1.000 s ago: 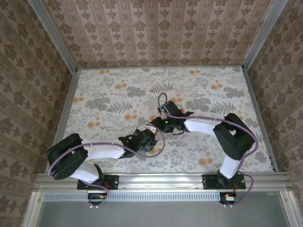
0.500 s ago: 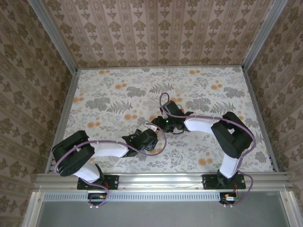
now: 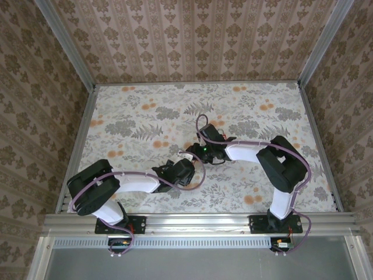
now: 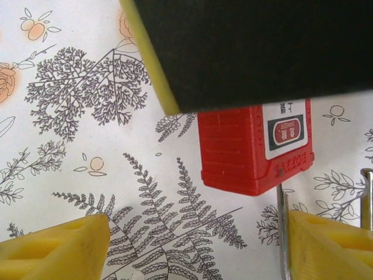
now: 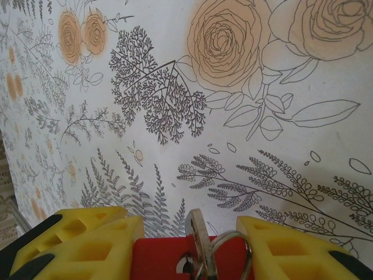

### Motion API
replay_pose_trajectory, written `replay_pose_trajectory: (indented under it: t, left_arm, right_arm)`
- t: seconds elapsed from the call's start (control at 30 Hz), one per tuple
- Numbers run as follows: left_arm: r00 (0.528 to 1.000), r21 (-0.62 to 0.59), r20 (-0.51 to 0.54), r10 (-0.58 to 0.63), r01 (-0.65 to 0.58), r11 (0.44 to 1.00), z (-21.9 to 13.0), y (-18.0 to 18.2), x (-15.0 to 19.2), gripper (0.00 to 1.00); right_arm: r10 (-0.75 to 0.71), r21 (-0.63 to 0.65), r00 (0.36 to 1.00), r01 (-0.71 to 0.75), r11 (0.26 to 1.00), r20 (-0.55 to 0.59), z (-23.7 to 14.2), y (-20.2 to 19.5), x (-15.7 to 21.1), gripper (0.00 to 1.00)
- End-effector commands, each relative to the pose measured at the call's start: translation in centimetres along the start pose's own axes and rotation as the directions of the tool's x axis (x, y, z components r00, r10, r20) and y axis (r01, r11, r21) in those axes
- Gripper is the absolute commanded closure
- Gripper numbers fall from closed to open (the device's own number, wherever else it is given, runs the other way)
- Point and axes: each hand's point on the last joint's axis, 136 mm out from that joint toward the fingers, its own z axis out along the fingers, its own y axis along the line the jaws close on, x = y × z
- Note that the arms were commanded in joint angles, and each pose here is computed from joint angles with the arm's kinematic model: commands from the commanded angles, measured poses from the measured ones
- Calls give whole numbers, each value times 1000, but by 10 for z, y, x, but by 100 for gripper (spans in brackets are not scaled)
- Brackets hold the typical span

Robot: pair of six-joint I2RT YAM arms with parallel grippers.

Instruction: Unlock with the key

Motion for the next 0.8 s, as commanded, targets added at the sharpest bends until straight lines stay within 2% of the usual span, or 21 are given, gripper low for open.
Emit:
replay_pose_trajectory:
  t: [0.0, 0.2, 0.37, 0.6, 0.77]
  left_arm:
    - [982, -4, -108, 152, -153, 988, 3, 0, 26, 23]
    - [981, 2, -123, 147, -147, 989, 3, 3, 26, 23]
    - [983, 5, -126, 132, -132, 991, 4, 5, 27, 23]
    - [986, 15, -113, 122, -121, 993, 2, 7, 20, 23]
    - [990, 15, -87, 109, -108, 994, -8, 13, 8, 23]
  right_arm:
    - [-18, 65, 1000, 19, 998, -25, 10, -10, 6, 61]
    - [-2, 88, 998, 8, 996, -65, 14, -14, 8, 49]
    - [-19, 105, 998, 25, 994, -56, 6, -11, 0, 43]
    - [-36, 77, 999, 37, 996, -22, -6, 1, -13, 42]
    - [-55, 62, 998, 52, 997, 37, -28, 11, -27, 40]
